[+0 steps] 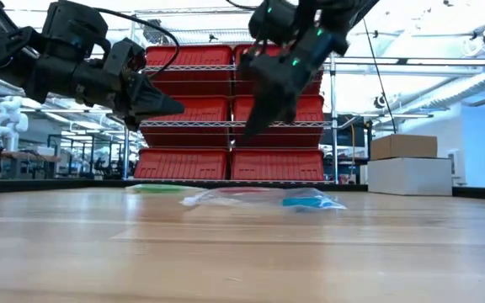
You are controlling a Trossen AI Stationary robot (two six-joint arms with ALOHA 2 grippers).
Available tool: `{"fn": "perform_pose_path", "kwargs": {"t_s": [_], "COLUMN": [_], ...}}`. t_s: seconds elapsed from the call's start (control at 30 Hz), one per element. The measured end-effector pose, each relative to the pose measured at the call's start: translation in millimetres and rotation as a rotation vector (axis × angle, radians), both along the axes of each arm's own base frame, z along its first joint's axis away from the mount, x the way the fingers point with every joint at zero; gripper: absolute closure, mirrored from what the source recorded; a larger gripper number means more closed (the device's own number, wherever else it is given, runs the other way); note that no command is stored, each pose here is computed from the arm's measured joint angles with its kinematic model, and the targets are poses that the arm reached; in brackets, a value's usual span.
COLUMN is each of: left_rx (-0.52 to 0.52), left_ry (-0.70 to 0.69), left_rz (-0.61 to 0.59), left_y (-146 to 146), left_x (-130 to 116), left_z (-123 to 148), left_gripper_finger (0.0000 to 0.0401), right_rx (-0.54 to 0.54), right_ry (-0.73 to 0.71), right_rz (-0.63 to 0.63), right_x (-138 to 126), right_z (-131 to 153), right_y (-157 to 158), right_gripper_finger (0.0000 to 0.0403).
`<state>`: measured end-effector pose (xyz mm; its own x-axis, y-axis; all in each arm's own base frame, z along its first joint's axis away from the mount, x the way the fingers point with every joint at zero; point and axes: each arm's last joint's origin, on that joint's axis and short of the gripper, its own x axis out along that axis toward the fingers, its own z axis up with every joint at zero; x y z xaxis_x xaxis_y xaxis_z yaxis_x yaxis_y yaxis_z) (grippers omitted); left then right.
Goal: Sort rubber bands
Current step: Close the transparent zip bag that contains blue rubber bands
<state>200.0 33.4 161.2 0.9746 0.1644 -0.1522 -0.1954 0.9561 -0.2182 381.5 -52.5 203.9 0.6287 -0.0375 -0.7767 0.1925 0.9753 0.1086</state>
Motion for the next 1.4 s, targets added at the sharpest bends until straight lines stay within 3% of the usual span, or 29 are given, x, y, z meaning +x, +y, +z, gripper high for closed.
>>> {"fn": "perform_pose_path", "kwargs": {"t_s": [0.13, 0.23, 0.33, 0.43, 0.57, 0.73, 0.93, 1.03, 1.13, 1.4], "left_rx": [-0.002, 0.015, 0.031, 0.044, 0.056, 0.057, 0.057, 0.052, 0.036, 0.033], "left_ry": [0.014, 0.025, 0.032, 0.048, 0.077, 0.091, 0.091, 0.090, 0.087, 0.092], "left_rz": [-0.003, -0.007, -0.012, -0.016, -0.019, -0.020, -0.015, -0.014, -0.010, -0.004], "left_y": [0, 0, 0, 0, 0, -1, 0, 0, 0, 0], "left_x": [0, 0, 0, -1, -1, -1, -1, -1, -1, -1], "left_z": [-1, -2, -3, -4, -6, -8, -8, -8, -7, -8], "left_gripper_finger": [0.0395, 0.0395, 0.0395, 0.0395, 0.0395, 0.0395, 0.0395, 0.0395, 0.0395, 0.0395], "right_rx": [0.020, -0.049, -0.115, -0.150, -0.217, -0.184, -0.106, -0.057, -0.053, -0.213], "right_ry": [0.095, 0.097, 0.066, 0.044, 0.106, 0.126, 0.252, 0.306, 0.293, 0.203], "right_rz": [0.030, 0.186, 0.341, 0.379, 0.337, 0.219, -0.275, -0.413, -0.409, -0.096], "right_x": [-11, -5, 9, 22, 37, 53, 42, 32, 30, 32], "right_z": [3, -6, -25, -50, -74, -73, -69, -69, -67, -27], "right_y": [17, 42, 67, 74, 66, 49, 11, -5, -6, 11], "right_gripper_finger": [0.0393, 0.0371, 0.0360, 0.0368, 0.0397, 0.0400, 0.0402, 0.0402, 0.0402, 0.0382]}}
